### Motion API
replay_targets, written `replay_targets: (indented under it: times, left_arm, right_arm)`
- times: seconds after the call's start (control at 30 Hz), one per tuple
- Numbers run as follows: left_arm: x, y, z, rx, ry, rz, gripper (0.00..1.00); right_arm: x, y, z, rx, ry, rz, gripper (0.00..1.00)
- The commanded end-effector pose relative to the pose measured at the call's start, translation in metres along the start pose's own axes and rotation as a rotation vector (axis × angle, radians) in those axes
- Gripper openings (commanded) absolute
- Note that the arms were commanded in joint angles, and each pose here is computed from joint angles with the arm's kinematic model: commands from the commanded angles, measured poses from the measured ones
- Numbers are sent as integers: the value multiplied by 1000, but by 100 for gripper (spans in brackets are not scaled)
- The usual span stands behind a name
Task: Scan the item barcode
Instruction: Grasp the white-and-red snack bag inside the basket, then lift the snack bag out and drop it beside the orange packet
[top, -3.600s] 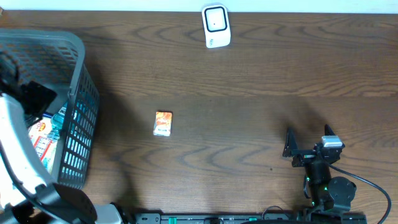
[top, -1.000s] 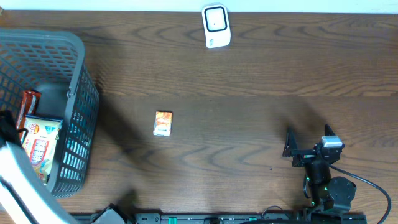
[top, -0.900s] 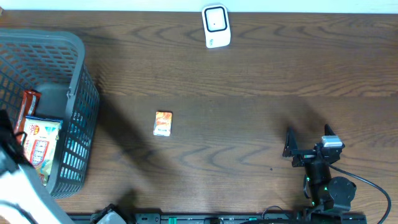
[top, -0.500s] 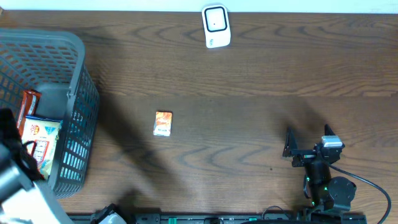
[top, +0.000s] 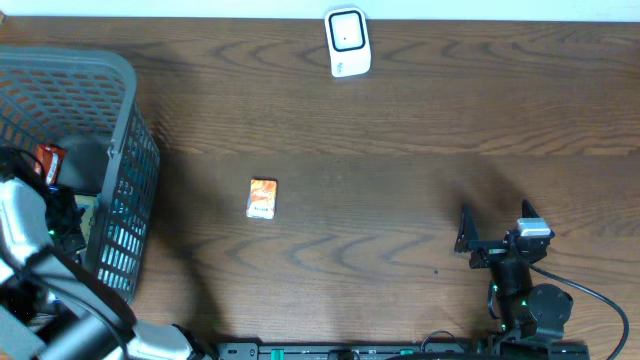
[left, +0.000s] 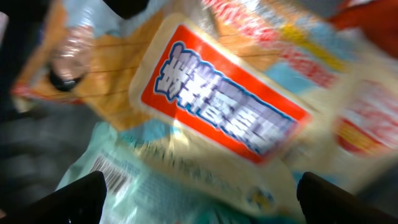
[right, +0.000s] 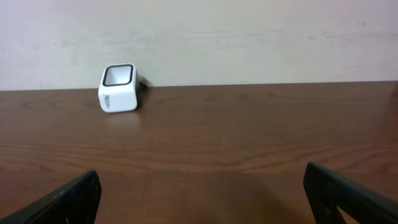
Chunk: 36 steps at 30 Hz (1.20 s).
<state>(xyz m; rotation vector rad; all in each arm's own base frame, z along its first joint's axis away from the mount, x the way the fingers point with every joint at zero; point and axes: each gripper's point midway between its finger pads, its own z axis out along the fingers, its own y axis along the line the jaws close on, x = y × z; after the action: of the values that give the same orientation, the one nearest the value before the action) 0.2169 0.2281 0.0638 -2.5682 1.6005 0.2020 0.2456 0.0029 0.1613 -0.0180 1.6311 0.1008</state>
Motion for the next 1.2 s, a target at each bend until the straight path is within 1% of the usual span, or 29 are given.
replay_targets:
  times: [0.0, 0.27, 0.3, 0.37, 0.4, 0.47, 0.6, 0.73, 0.8, 0.87, 1.03, 1.17]
  left_arm:
    - [1, 5, 21, -69, -4, -48, 98]
    - [-19, 10, 56, -167, -142, -8, 98]
    - [-19, 8, 61, -162, -141, 23, 92]
    - [-18, 6, 71, -152, -140, 81, 53]
    - [-17, 7, 75, -151, -139, 96, 32]
    - [-14, 11, 84, -152, -138, 118, 8]
    - [-13, 14, 89, -151, -136, 172, 7]
    - [-21, -4, 66, -82, -159, 301, 7]
    - [-27, -18, 42, -10, -189, 361, 7]
    - [-29, -28, 17, 74, -198, 378, 7]
    - [-29, -43, -67, 356, -229, 333, 7]
    - [-27, -39, -131, 558, -262, 311, 8]
  right_arm:
    - [0, 1, 0, -1, -3, 9, 99]
    - [0, 1, 0, -1, -3, 9, 99]
    - [0, 1, 0, -2, -3, 9, 99]
    - [0, 1, 0, -1, -3, 9, 99]
    - [0, 1, 0, -1, -3, 9, 99]
    - [0, 1, 0, -1, -3, 9, 99]
    - [0, 1, 0, -1, -3, 9, 99]
    - [0, 1, 0, -2, -3, 9, 99]
    - [0, 1, 0, -2, -3, 9, 99]
    - [0, 1, 0, -1, -3, 9, 99]
    - [0, 1, 0, -2, -3, 9, 99]
    - [0, 1, 0, -1, -3, 9, 99]
